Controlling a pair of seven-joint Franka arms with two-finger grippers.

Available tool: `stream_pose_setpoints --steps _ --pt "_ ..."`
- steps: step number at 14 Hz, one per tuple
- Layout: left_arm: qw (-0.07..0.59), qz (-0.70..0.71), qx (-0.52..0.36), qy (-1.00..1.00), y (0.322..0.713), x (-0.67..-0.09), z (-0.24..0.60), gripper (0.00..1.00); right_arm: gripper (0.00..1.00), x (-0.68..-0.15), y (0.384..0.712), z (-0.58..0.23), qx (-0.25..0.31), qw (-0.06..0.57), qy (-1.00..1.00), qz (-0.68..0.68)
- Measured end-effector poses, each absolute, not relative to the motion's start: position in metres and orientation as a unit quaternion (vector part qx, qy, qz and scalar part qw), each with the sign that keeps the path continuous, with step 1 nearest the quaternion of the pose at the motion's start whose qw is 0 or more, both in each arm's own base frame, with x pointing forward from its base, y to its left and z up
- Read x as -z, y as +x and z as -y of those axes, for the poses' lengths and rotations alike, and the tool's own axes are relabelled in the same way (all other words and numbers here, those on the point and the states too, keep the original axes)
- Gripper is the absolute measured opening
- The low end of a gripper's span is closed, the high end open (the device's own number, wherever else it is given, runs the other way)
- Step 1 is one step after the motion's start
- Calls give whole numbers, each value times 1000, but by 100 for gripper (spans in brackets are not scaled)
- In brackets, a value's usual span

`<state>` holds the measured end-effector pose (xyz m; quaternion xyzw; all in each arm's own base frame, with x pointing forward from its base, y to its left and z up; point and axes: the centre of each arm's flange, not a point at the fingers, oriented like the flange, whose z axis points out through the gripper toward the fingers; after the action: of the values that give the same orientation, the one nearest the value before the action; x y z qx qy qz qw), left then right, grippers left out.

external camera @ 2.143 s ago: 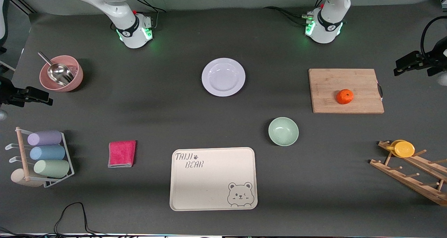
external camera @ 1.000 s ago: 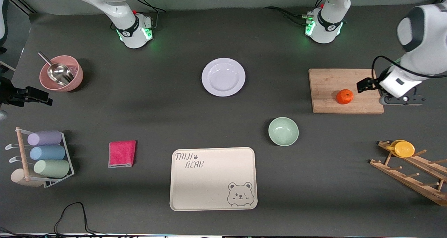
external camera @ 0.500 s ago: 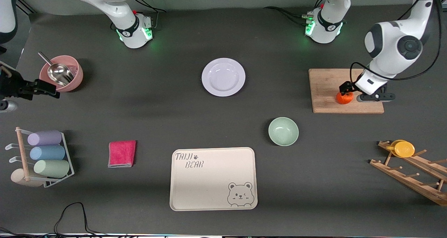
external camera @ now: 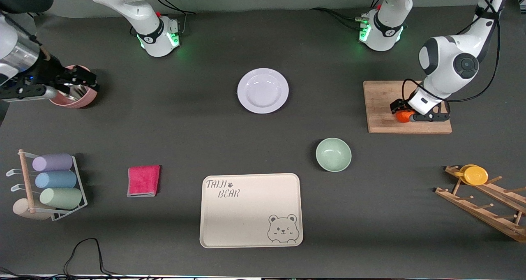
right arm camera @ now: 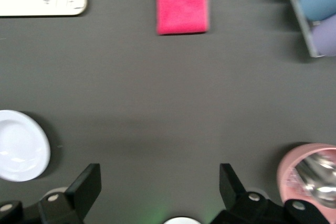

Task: Place orange and plate with both arms
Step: 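Grasp the orange with the left gripper while the right gripper moves out, then lift the orange and carry it over the white plate with the left gripper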

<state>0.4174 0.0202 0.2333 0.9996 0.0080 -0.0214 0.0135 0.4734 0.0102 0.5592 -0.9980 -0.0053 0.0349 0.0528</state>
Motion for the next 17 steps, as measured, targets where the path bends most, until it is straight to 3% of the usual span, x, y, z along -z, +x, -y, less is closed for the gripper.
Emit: stream_pose_setpoints --steps 7,15,17 --pt "-1 0 24 1000 416 -232 -36 100 100 -528 457 -34 -47 171 -984 -22" --pt "10 -5 29 1000 414 -213 -35 99 100 -426 432 -57 -63 376 -922 -69" --pt "11 -7 30 999 414 -212 -35 84 100 -385 416 -58 -55 430 -898 -71"
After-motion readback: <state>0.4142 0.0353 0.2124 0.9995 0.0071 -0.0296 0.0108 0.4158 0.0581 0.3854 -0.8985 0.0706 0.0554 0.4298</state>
